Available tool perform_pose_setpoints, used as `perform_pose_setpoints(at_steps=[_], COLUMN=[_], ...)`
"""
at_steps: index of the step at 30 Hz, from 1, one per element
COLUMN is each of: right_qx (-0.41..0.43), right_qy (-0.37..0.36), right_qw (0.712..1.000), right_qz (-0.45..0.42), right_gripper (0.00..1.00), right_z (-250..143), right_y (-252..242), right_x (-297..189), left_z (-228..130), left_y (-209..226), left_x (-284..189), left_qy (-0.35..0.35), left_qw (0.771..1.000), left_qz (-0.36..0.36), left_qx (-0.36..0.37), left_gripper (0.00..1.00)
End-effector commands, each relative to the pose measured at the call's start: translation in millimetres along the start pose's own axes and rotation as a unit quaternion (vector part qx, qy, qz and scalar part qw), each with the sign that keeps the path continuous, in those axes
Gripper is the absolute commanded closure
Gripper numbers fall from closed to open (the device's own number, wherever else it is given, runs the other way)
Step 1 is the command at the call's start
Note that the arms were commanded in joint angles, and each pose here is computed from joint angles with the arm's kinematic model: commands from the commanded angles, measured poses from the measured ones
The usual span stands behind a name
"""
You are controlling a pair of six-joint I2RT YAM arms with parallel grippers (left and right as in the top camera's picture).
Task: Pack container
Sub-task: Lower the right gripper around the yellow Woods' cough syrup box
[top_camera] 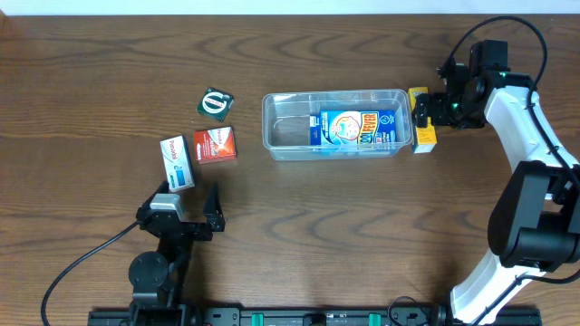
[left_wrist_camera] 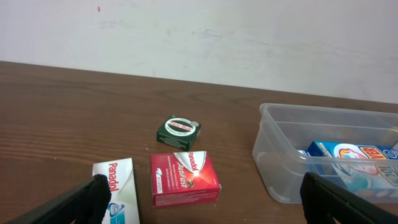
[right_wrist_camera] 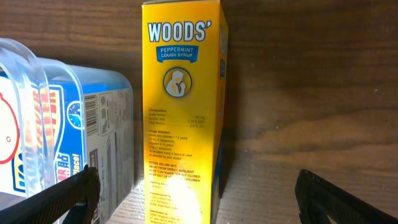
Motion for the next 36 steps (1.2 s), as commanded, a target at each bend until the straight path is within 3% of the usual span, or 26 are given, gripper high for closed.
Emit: perform_pose_setpoints(at_steps=[1, 8, 23, 36], right_qx=[-0.014, -0.009, -0.011, -0.017], right_qy=[0.005, 0.027, 0.020, 0.007], right_qw=[1.000, 1.000, 1.000, 0.999], right_qz=[0.006, 0.005, -0.012, -0.035], right_gripper=[0.03, 0.05, 0.20, 0.20], right_z=[-3, -6, -3, 1], right_y=[3, -1, -5, -8], right_x=[5, 23, 31, 32], left_z=[-10, -10, -10, -10], left_y=[0, 0, 0, 0], left_x=[1, 1, 1, 1], left_qy=[0.023, 0.023, 0.023, 0.023], left_qw=[1.000, 1.000, 1.000, 1.000], left_qz=[-0.003, -0.003, -0.003, -0.003], left_qx=[0.003, 0.003, 0.003, 0.003], left_gripper=[0.02, 0.02, 0.02, 0.02])
Point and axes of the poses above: each gripper's point midway between its finger pads, its own x axis out along the fingers, its own y axis along the line the jaws close on, z = x × y, the point moved 10 cm from there along -x, back along the fingers, and after that the axes turned 9 degrees about x, right-handed, at the moved point
